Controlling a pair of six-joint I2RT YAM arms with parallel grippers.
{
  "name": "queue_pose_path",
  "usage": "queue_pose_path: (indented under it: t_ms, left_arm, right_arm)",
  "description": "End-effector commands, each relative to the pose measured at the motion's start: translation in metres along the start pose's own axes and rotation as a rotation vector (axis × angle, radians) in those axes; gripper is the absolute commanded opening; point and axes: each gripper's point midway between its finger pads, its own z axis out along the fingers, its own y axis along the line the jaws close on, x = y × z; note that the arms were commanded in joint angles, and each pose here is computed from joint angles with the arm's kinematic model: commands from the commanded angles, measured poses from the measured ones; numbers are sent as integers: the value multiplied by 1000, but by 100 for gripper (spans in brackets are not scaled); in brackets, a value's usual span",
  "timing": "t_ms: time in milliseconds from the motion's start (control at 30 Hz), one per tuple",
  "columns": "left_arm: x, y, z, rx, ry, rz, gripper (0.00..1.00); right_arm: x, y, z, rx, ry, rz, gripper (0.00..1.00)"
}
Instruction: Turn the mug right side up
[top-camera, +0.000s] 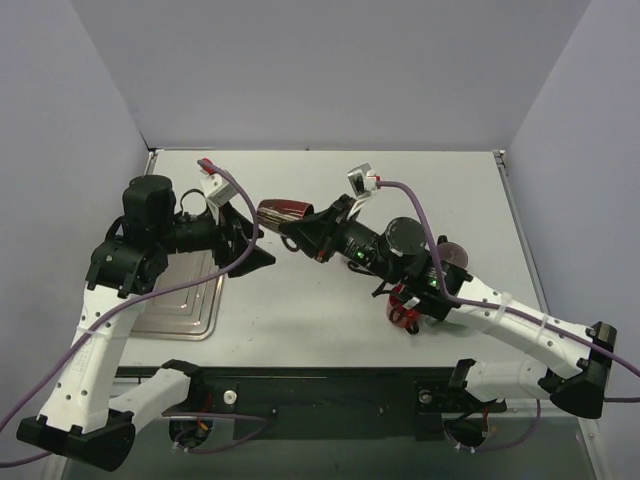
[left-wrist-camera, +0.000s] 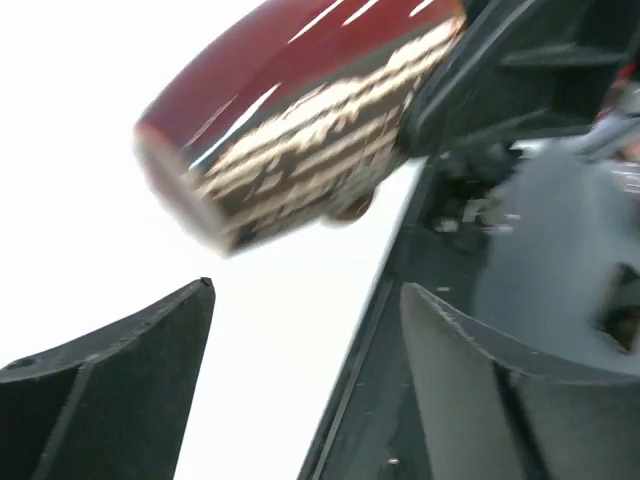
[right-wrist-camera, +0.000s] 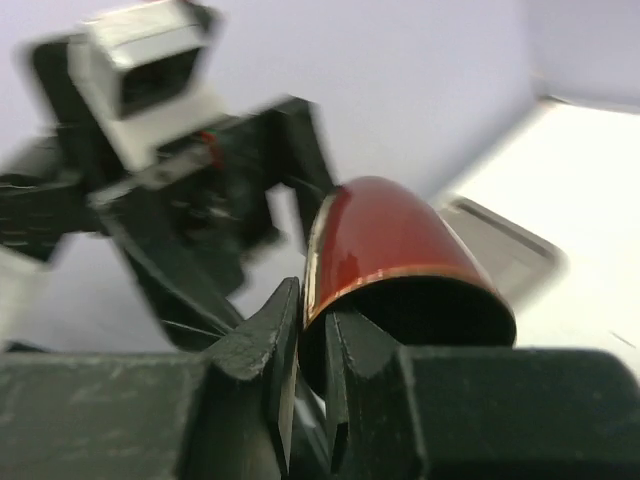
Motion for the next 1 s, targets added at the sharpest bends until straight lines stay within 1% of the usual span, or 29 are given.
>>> queue_pose_path:
  t_ms: [0,33,67,100,133,167,200,233,267,300,367,400,467,533,633,700,767,900,967]
  left_arm:
    - [35,71,-22,-370,123,62,88]
    - [39,81,-28,-422,132,59,88]
    - [47,100,-38,-513,149,36,88]
    - [52,110,-43,-554,158,20,88]
    - [59,128,-54,-620,158,-11,88]
    - [59,137,-56,-638,143,-13,89]
    - [69,152,-66,-688,143,-51,89]
    - [68,163,-69,-716,127,-48,89]
    - [82,176,-77,-757,136,-86,89]
    - [82,188,-84,-806,130,-80,89]
    - [104,203,-86,-848,161,-109,89]
    - [108,207,-86,-856,168,-114,89]
    - [116,212,-85,-860,174,-120,90]
    - [121,213,-83,-853,177,-129,90]
    - [124,215,-80,-842,170,-127,90]
    - [126,215,-80,-843,175,-126,90]
    - [126,217,-81,-848,181,-118,91]
    - [127,219,-83,-860,182,-93,91]
    - [128,219,-83,-860,183,-86,91]
  right_arm:
    - [-19,-69,-52,419,132,-236,0]
    - [-11,-88,-67,527,198,-276,0]
    - [7,-115,-89,659,322,-334,0]
    - [24,-129,-95,706,400,-358,0]
    - [43,-144,-115,771,506,-385,0]
    - [62,-156,-120,805,584,-395,0]
    - [83,-166,-136,843,678,-395,0]
    - [97,-174,-142,865,730,-395,0]
    - [116,-182,-156,891,796,-382,0]
    - [129,-189,-163,915,832,-369,0]
    - [152,-201,-177,952,894,-344,0]
    - [165,-205,-183,948,932,-323,0]
    - [185,-213,-190,948,982,-294,0]
    - [200,-218,-193,948,1001,-267,0]
    - [220,-230,-200,951,1005,-222,0]
    - [231,-239,-204,957,1000,-159,0]
    - [239,-243,-206,949,997,-134,0]
    - [243,-249,-207,965,1003,-140,0]
    - [242,-248,-208,972,1017,-134,11]
